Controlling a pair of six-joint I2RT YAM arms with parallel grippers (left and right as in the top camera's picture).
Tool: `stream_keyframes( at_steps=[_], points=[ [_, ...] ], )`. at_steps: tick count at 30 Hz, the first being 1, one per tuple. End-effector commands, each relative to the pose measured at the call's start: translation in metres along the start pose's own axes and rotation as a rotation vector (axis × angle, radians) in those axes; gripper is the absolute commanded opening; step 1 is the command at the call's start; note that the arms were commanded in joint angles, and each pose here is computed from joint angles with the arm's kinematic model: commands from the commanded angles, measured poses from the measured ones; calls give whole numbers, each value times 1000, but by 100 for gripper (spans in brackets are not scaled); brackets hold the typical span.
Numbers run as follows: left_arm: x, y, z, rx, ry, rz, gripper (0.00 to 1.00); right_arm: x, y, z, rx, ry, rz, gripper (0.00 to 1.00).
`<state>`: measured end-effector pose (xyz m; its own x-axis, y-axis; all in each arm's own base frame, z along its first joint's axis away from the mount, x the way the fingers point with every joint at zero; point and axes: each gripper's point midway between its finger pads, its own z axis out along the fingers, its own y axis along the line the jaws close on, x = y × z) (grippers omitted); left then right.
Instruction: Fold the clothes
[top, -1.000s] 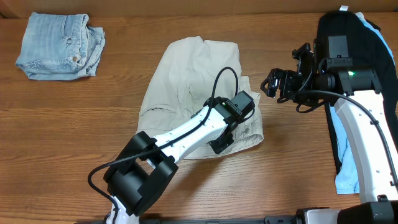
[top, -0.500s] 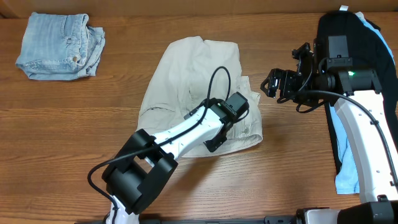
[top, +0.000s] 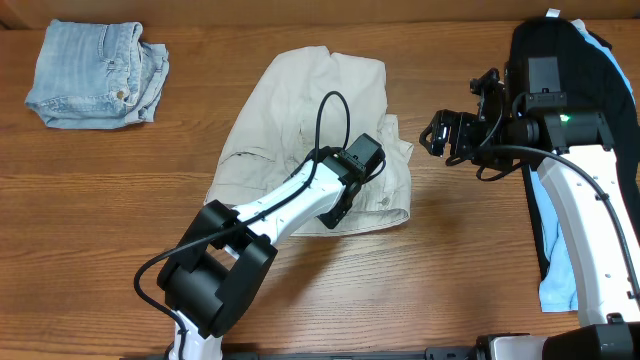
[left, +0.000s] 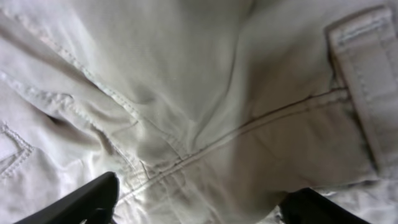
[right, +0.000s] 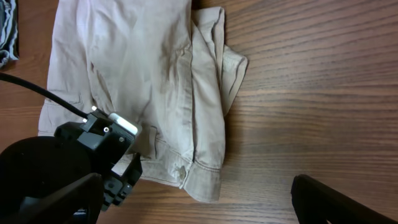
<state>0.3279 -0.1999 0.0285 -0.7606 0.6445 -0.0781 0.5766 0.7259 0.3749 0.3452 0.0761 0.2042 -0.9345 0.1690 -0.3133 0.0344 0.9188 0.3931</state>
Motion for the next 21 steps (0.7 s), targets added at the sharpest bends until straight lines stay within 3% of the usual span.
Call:
stream_keyframes(
  at_steps=[1, 4, 6, 16, 21],
  points=[
    [0, 18, -3, -42, -11, -105, 69, -3, -2, -2, 8, -16, -8, 100],
    [1, 23, 0, -40, -5, -155, 50, -3, -2, -2, 8, -19, -9, 100],
    [2, 26, 1, -37, -1, -180, 45, -3, -2, -2, 8, -19, -9, 100],
    [7, 42, 12, 2, 22, -271, 40, -4, -2, -2, 7, -20, -10, 100],
    [5, 43, 22, 32, 6, -305, 30, -4, -2, -2, 7, -20, -10, 100]
  ],
)
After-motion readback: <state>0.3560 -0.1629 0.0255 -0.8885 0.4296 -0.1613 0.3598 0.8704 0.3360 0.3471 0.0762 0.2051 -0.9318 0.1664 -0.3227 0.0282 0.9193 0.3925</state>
